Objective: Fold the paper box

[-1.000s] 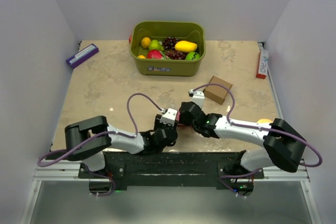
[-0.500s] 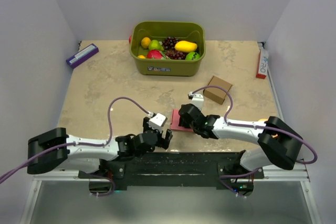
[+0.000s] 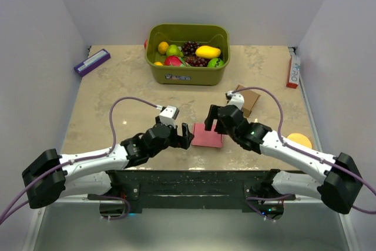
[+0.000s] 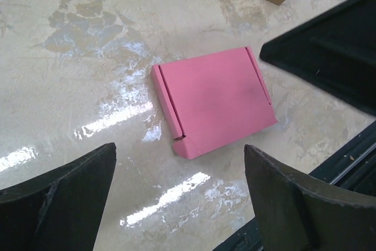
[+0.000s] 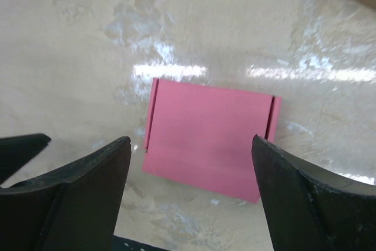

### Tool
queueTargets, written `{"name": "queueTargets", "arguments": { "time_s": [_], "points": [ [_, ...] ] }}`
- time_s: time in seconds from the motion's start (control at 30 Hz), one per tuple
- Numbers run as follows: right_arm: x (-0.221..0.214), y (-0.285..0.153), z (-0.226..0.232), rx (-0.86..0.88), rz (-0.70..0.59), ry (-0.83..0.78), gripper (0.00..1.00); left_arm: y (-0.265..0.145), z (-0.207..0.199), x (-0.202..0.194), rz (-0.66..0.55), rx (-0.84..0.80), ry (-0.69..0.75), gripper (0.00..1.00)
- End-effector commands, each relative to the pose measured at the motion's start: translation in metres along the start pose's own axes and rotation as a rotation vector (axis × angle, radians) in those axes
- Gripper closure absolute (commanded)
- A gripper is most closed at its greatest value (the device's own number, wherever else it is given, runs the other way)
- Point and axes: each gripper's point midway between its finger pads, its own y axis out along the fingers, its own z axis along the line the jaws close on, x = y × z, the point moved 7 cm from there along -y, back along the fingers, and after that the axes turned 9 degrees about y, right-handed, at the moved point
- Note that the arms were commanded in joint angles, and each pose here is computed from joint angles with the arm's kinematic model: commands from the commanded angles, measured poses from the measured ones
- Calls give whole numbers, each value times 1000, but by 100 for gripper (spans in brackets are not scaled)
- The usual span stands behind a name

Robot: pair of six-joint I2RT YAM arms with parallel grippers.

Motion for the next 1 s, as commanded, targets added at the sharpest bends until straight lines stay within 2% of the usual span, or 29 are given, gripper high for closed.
{"name": "queueTargets", "arguments": {
  "time_s": [0.0, 0.2, 0.4, 0.8, 0.9, 0.97],
  "points": [
    [9, 1, -27, -25, 47, -15, 14, 3, -8, 17, -2, -69, -60, 6],
    [-9, 23, -54, 2, 133, 63, 23, 12, -3, 17, 25, -89, -120, 6],
    [-18, 34, -74, 20, 161, 126, 34, 14, 0, 12, 42, -94, -124, 6],
    [-36, 50, -92, 162, 247, 256, 51, 16, 6, 10, 50, -78, -134, 5],
    [-40, 54, -98, 174, 263, 284, 59, 17, 6, 10, 49, -78, -138, 6],
    [-45, 56, -103, 166, 284, 296, 70, 17, 7, 9, 50, -73, -139, 5]
  ]
}}
